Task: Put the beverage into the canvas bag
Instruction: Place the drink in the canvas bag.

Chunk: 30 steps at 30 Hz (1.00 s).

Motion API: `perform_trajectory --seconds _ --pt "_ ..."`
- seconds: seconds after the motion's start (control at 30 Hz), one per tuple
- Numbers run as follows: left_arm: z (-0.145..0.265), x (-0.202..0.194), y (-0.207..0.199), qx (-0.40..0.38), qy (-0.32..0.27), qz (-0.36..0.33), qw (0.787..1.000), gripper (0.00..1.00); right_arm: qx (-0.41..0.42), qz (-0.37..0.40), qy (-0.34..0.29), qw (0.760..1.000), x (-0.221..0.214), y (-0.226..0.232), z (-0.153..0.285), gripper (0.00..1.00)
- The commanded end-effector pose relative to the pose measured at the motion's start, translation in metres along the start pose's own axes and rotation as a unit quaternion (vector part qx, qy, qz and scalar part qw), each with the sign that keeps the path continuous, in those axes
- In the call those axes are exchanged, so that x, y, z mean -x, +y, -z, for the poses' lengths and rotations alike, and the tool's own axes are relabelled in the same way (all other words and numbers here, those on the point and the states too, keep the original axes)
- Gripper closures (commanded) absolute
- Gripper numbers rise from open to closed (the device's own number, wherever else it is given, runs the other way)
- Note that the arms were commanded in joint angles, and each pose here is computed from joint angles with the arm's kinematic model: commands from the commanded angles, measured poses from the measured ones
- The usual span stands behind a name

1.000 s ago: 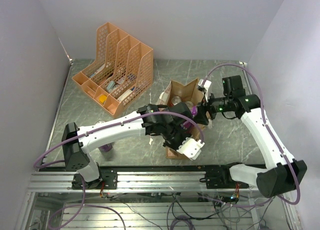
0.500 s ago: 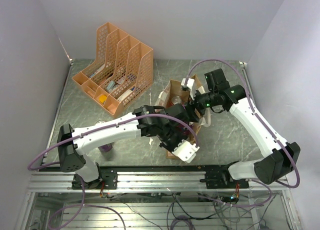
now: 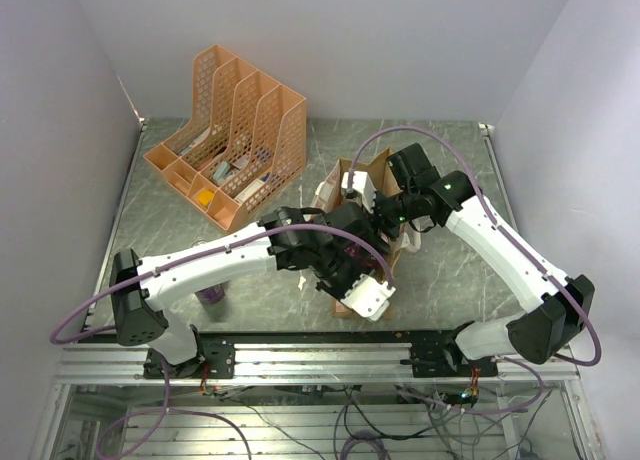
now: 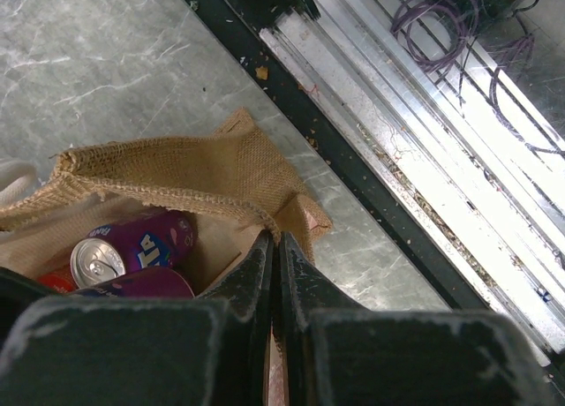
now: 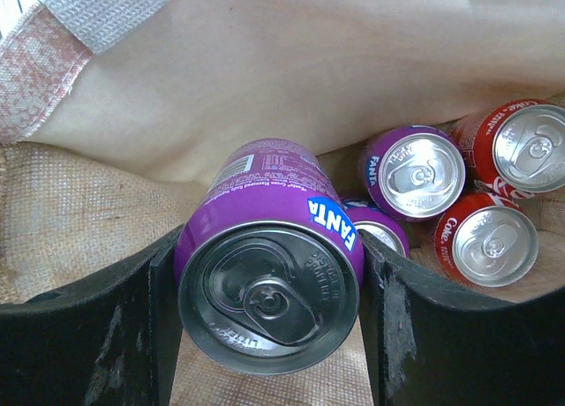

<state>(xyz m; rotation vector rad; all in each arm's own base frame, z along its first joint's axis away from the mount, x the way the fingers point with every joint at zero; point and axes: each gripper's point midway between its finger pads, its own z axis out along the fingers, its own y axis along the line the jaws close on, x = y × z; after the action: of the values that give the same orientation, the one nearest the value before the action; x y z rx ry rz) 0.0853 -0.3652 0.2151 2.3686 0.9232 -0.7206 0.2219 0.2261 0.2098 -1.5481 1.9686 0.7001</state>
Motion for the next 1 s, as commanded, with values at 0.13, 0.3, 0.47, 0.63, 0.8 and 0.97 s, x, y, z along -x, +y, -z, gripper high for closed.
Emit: perform_trajectory --seconds 0.13,0.3,0.47,0.63,0.8,0.97 --pt "0.012 -0.011 -0.010 -0.005 0.008 0.026 1.000 0.90 -0.014 0.062 0.003 0.998 0.000 -0.003 -0.016 1.00" --pt "0.013 -0.012 -0.010 -0.003 0.007 0.026 1.000 0.90 -0.028 0.084 0.011 0.996 -0.011 -0.004 -0.031 1.00" --pt "0.012 -0.013 -0.008 -0.001 0.003 0.028 1.000 0.90 -0.039 0.099 0.022 0.994 -0.022 -0.006 -0.042 1.00" --pt "0.011 -0.014 -0.008 0.000 -0.004 0.039 0.999 0.90 -0.048 0.115 0.024 0.992 -0.029 -0.009 -0.051 1.00" --pt "0.009 -0.015 -0.008 -0.004 -0.009 0.047 0.999 0.89 -0.047 0.122 0.030 0.991 -0.036 -0.012 -0.064 1.00" --pt "0.008 -0.015 -0.006 -0.004 -0.012 0.049 0.999 0.89 -0.045 0.129 0.032 0.990 -0.043 -0.014 -0.077 0.97"
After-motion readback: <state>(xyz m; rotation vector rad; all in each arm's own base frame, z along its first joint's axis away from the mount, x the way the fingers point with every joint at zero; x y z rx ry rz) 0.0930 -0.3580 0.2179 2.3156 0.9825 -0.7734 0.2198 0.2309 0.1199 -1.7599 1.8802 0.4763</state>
